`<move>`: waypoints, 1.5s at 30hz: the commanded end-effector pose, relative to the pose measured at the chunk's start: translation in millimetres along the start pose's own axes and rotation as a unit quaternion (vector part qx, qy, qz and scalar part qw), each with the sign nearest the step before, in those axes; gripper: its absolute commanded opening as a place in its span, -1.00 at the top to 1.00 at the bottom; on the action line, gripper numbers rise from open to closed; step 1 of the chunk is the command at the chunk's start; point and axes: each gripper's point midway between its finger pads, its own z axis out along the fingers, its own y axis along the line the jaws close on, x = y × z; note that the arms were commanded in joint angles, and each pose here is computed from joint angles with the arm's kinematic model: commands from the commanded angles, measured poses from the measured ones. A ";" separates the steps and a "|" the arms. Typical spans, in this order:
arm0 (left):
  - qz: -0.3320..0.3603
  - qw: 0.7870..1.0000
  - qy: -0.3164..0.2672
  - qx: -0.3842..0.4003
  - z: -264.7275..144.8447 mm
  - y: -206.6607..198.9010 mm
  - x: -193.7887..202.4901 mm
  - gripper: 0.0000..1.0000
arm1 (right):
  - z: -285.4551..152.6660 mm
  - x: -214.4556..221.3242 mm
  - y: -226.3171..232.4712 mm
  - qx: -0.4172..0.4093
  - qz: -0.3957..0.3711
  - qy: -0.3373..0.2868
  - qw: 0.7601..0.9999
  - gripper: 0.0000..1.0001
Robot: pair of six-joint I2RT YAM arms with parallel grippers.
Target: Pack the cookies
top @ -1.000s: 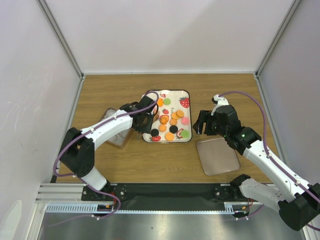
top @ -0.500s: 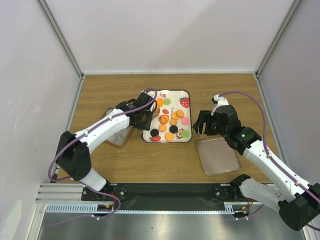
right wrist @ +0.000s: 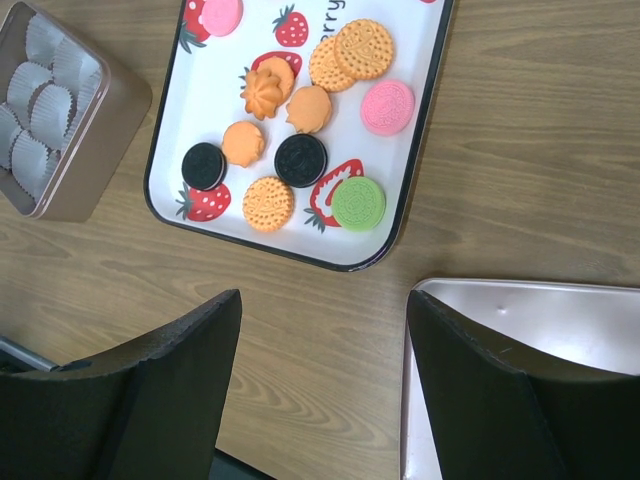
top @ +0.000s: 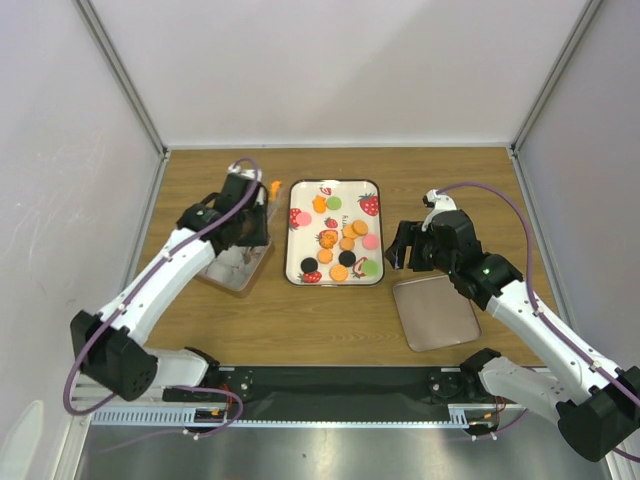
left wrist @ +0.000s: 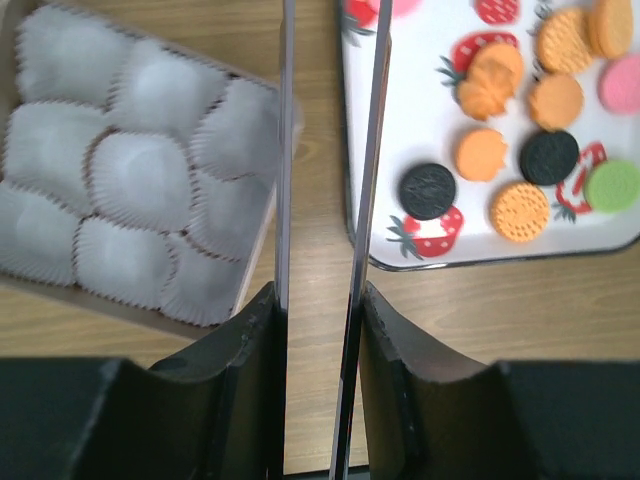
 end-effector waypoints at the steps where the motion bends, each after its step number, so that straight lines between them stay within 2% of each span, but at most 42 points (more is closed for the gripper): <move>1: -0.061 0.997 -0.018 -0.035 -13.3 34.1 -1.9 0.34 | -3.4 -7.5 6.0 -0.016 -0.008 -0.013 1.000 -0.47; 6: -0.116 0.991 -0.019 -0.068 -23.0 75.1 5.9 0.33 | -4.2 -7.3 6.8 -0.019 -0.008 -0.012 1.000 -0.47; 14: -0.155 0.984 0.013 -0.083 -18.1 97.6 25.7 0.33 | -2.3 -1.8 12.7 -0.033 -0.010 -0.002 0.999 -0.47; 28: -0.188 0.978 0.047 -0.074 5.1 109.5 40.4 0.34 | -0.9 1.6 15.0 -0.036 -0.013 0.003 0.999 -0.47; 45: -0.201 0.976 0.051 -0.072 20.9 118.9 40.3 0.33 | 1.0 3.6 13.6 -0.029 -0.017 0.005 0.999 -0.47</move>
